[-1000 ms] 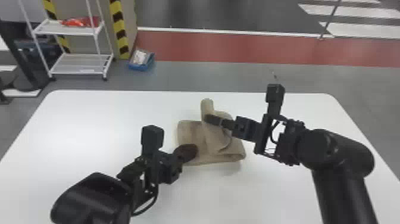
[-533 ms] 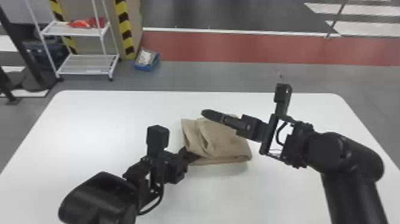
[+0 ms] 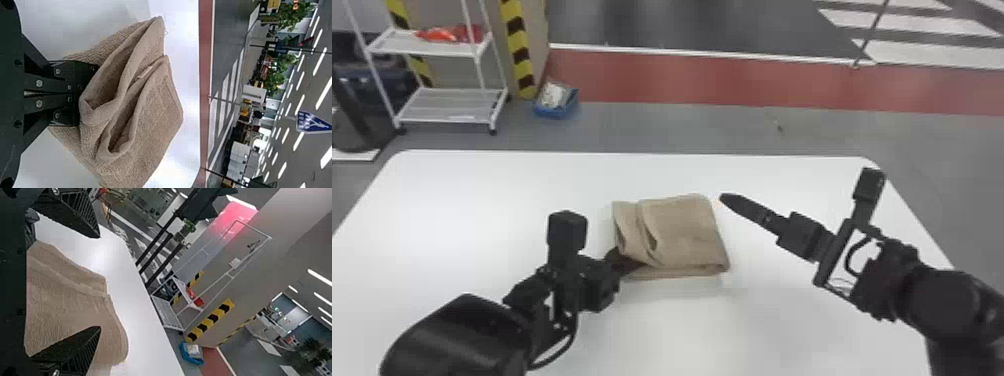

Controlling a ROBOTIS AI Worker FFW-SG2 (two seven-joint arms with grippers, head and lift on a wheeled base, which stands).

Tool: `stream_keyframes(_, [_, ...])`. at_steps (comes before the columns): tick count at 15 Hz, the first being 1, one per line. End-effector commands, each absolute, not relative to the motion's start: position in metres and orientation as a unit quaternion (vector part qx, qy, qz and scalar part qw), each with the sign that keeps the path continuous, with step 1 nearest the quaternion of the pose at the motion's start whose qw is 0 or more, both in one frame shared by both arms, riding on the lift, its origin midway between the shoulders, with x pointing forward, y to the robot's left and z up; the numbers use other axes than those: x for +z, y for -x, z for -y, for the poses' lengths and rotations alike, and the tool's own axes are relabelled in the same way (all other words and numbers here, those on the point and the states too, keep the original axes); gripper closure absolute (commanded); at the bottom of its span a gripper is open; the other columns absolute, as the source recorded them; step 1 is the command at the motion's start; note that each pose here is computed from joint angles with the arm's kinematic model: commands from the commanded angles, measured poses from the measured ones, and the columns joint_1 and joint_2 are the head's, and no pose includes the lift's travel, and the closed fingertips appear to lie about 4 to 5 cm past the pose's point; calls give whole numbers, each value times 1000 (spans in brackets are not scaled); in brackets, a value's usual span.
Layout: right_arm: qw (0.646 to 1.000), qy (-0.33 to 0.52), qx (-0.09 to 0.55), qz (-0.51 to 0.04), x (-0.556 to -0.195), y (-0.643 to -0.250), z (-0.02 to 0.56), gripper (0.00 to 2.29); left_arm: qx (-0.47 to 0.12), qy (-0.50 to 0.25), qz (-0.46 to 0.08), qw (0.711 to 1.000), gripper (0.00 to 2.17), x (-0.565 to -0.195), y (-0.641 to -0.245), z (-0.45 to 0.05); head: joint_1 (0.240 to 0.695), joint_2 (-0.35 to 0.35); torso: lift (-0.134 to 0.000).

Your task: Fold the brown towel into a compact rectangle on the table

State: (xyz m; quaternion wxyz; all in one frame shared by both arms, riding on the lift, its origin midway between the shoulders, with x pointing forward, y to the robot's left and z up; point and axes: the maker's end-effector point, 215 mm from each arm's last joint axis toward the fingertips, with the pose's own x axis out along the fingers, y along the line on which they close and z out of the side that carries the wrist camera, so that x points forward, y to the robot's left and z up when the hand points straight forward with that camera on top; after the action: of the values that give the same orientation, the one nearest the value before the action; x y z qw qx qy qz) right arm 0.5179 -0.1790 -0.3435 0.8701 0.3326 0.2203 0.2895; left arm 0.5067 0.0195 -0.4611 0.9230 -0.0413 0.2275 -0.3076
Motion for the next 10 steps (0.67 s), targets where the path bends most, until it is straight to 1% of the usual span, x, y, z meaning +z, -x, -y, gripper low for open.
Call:
stream_keyframes(1, [886, -318, 249, -226, -359, -507, 231, 49, -308, 40, -209, 927, 1733, -441, -507, -23, 695, -163, -124])
stream_keyframes(2, [890, -311, 238, -234, -369, -498, 248, 49, -303, 40, -202, 930, 1733, -433, -508, -30, 695, -181, -124])
stream_keyframes(3, [896, -303, 230, -231, -372, -494, 261, 49, -301, 37, -197, 932, 1730, -428, -509, -35, 695, -211, -124])
stream_keyframes(5, [905, -287, 207, -238, -383, -482, 288, 49, -291, 34, -188, 938, 1723, -414, -508, -51, 695, -234, -124])
stream_keyframes(6, [904, -284, 201, -250, -390, -477, 292, 49, -275, 27, -183, 943, 1723, -409, -510, -71, 695, -242, -124])
stream_keyframes(7, [905, -283, 193, -253, -394, -472, 300, 49, -269, 25, -175, 947, 1723, -401, -513, -80, 695, -249, -124])
stream_keyframes(9, [905, -273, 199, -257, -396, -462, 295, 49, -232, 18, -163, 959, 1723, -390, -524, -126, 695, -247, -124])
stream_keyframes(10, [906, -261, 199, -268, -400, -456, 292, 49, -208, 15, -160, 965, 1723, -387, -532, -148, 695, -224, -124])
